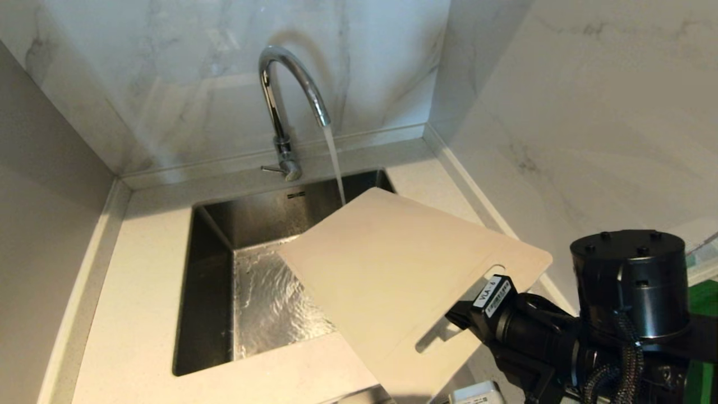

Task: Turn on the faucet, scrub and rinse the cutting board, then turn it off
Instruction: Scrub the cutting board underwater

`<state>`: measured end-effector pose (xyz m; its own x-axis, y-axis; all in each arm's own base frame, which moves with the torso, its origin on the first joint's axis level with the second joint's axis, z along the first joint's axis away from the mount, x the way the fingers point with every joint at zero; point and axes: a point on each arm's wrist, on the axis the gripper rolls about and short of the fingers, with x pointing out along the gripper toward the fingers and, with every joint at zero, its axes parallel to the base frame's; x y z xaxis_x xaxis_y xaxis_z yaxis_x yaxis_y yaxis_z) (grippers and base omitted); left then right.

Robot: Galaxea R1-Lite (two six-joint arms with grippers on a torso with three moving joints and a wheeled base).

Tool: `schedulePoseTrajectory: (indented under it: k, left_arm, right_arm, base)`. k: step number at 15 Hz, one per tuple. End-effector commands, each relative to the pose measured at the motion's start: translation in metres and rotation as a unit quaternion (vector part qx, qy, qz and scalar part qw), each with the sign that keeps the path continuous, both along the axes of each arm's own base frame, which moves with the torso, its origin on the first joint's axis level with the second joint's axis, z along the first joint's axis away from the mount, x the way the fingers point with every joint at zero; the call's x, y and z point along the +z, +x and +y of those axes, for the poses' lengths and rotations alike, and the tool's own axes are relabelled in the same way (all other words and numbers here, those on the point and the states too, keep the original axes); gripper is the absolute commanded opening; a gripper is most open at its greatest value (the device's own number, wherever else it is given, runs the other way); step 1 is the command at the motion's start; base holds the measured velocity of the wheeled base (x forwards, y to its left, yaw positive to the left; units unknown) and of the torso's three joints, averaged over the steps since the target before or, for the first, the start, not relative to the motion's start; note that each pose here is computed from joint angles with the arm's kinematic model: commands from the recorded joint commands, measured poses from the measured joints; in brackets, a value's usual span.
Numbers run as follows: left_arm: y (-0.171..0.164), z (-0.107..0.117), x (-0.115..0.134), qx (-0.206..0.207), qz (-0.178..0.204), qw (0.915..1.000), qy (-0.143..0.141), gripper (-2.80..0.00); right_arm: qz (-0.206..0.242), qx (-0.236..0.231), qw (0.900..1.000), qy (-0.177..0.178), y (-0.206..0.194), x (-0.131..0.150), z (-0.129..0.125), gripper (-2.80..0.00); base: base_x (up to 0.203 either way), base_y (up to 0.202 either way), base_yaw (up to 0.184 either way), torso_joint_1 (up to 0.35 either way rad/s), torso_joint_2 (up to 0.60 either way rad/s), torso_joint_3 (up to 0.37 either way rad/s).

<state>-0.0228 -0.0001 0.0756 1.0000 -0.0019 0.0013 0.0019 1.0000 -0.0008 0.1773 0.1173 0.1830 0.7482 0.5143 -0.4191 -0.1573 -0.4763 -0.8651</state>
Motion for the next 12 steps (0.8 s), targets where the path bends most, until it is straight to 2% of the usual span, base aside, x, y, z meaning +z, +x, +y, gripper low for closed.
schedulePoseTrajectory:
  k: [1,7,9,12]
  left_arm:
    - [0.000,0.000,0.000,0.000,0.001,1.0000,0.000,-2.80]
    - [0.000,0.000,0.000,0.001,0.001,1.0000,-0.002,-2.80]
    - [0.000,0.000,0.000,0.001,0.001,1.0000,-0.002,-2.80]
    - [0.000,0.000,0.000,0.001,0.001,1.0000,-0.002,-2.80]
  right_arm:
    - [-0.015,0.016,1.000,-0.022,0.006,0.000,0.004,-2.80]
    - [-0.006,0.040,0.999,-0.028,0.015,-0.003,0.011,-2.80]
    - [-0.025,0.059,0.997,-0.034,0.021,0.003,0.015,-2.80]
    - [-0.021,0.064,0.997,-0.036,0.020,0.001,0.015,-2.80]
  base:
    - [0.000,0.000,0.000,0.000,0.00,0.000]
    - [0.000,0.000,0.000,0.000,0.00,0.000]
    - [0.000,0.000,0.000,0.000,0.00,0.000]
    - [0.000,0.000,0.000,0.000,0.00,0.000]
